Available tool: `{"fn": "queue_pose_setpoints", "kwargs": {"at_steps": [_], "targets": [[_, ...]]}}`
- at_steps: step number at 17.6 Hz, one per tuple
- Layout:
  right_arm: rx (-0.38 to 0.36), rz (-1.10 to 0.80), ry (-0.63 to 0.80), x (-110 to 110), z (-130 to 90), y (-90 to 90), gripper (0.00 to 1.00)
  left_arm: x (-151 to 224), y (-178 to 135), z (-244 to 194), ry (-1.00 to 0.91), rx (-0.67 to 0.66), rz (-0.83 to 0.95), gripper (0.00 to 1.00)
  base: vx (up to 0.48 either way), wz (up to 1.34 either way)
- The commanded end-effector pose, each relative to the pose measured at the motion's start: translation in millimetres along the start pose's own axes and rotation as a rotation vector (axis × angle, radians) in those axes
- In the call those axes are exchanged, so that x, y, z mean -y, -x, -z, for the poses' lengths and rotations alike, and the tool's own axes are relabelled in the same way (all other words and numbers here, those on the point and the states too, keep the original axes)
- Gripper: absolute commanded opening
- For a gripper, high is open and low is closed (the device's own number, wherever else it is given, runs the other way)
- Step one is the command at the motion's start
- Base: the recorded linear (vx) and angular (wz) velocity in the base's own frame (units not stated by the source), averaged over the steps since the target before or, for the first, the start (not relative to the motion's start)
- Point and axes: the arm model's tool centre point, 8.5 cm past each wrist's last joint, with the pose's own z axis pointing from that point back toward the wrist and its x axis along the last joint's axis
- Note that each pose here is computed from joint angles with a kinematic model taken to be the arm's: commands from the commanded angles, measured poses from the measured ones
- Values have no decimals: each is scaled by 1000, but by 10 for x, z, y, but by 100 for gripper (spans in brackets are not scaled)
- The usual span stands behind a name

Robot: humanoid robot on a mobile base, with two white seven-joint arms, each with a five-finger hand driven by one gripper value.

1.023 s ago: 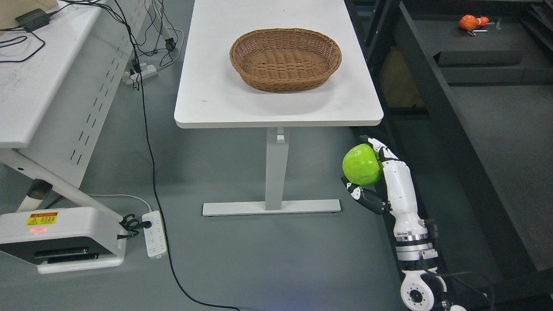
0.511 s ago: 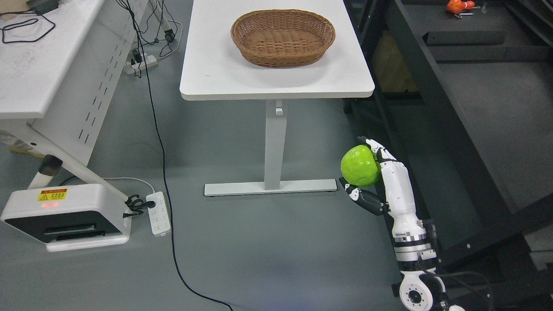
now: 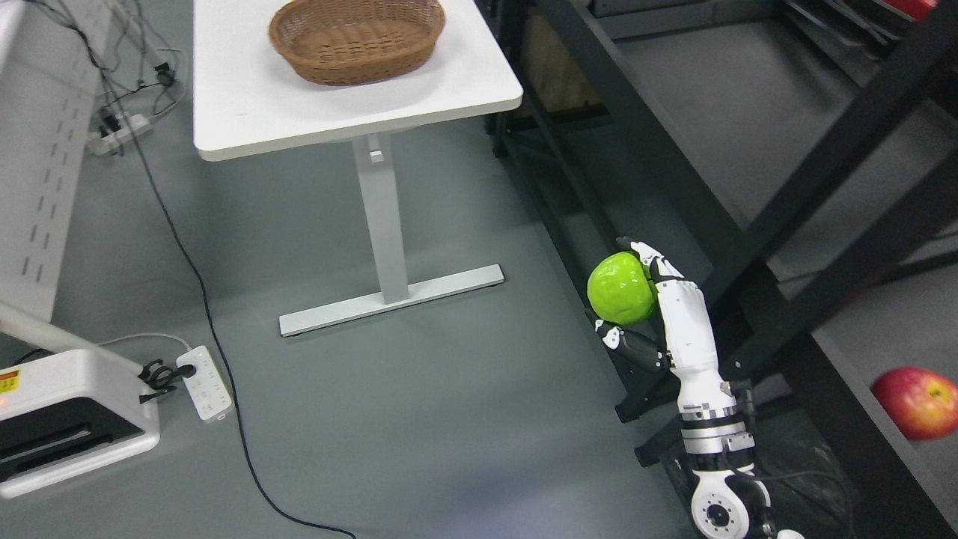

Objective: Place green apple on left shelf middle layer
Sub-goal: 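Carry the green apple in the right hand toward the dark shelf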

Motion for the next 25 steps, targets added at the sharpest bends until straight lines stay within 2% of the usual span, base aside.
{"fn": "queue_pose_setpoints", "kwargs": {"at_steps": [1,17,21,25], "targets": [[-1,1,-4,-8,-17,3,0,-112,-13,-14,-17,2,3,100,-141,-609],[-28,-3,8,19,-11,40,0,-111,-8,-14,-17,0,5,100,-42,-741],[-56,-9,14,31,21,69,0,-110,-13,-14,-17,2,6,100,109,-745],[-117,-40,26,85,193,184,0,-112,-13,-14,-17,2,3,100,179,-583]]}}
